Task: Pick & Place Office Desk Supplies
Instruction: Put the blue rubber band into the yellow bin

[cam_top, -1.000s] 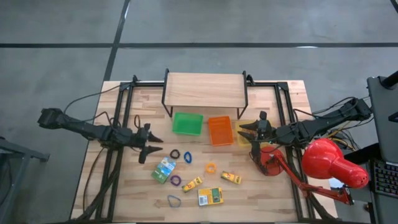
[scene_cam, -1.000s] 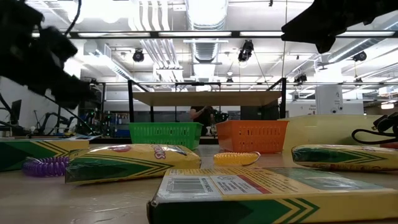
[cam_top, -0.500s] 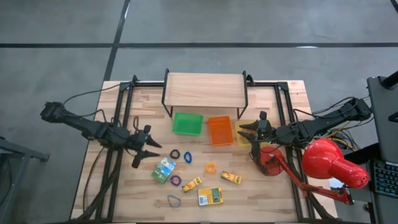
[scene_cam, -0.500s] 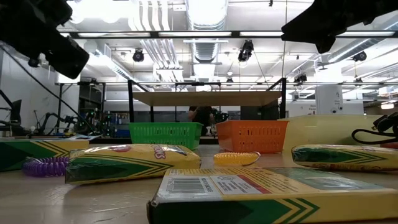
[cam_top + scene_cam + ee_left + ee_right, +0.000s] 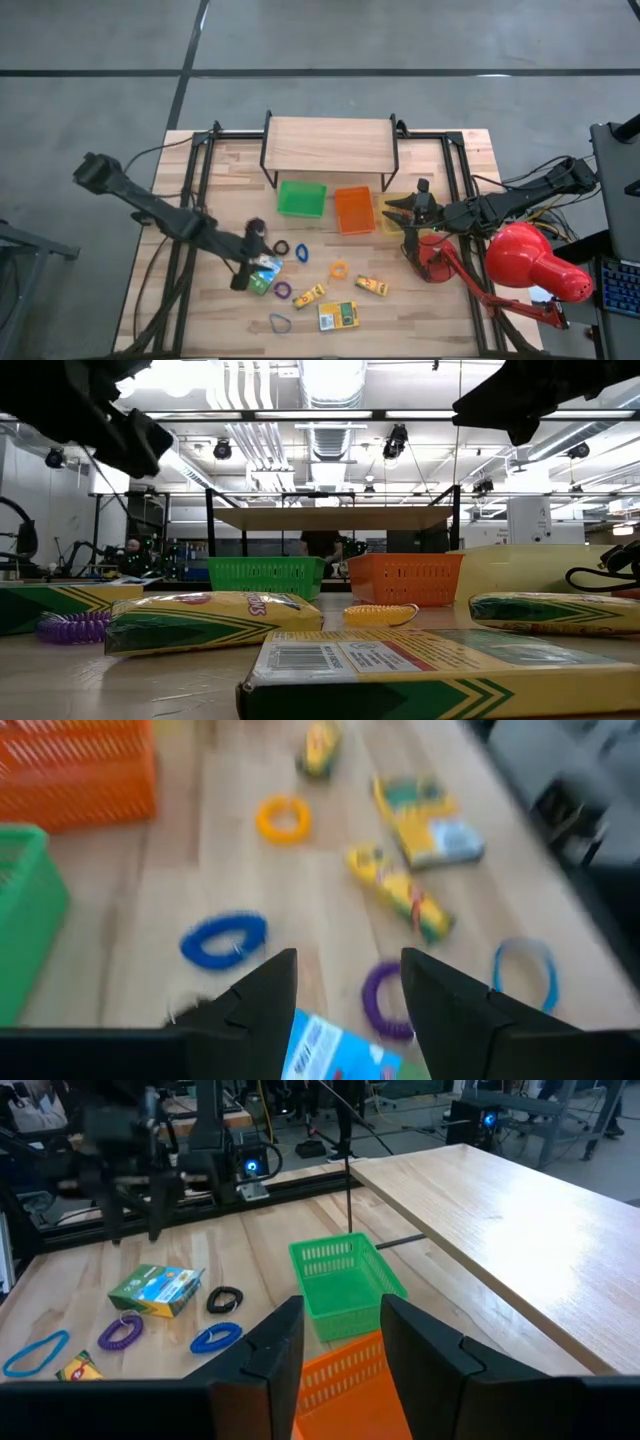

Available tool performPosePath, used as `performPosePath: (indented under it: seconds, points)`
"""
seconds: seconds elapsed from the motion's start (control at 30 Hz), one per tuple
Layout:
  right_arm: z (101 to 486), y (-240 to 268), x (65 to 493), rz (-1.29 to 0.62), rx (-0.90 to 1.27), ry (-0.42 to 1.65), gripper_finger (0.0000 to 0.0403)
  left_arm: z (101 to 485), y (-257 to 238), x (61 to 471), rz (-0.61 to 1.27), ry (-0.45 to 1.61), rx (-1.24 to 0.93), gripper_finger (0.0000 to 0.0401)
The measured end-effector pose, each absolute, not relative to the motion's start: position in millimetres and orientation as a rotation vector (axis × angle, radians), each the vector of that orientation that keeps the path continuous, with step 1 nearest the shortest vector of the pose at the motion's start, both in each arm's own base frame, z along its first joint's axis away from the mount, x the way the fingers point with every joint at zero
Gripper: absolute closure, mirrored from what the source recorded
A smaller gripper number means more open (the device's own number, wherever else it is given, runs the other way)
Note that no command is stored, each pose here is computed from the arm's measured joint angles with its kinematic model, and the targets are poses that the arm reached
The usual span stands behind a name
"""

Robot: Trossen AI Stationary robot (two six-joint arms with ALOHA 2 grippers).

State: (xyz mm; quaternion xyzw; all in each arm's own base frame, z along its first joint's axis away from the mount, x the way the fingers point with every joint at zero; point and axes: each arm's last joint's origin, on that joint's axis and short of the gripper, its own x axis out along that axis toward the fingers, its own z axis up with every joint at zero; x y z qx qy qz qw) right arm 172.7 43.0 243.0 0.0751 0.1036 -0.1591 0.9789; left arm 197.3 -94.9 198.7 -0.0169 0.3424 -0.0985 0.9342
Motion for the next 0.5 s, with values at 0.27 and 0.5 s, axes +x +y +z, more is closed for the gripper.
performPosePath:
  seconds: [0.27,0.5]
  points:
    - [243,43,173,-0.32,0.151,0.209,0.0282,184,-125,226,-0.255,0.939,0.051,0.0217]
    - [243,43,173,-0.321,0.151,0.209,0.0276,179,-151,233,-0.32,0.869,0.019,0.0217]
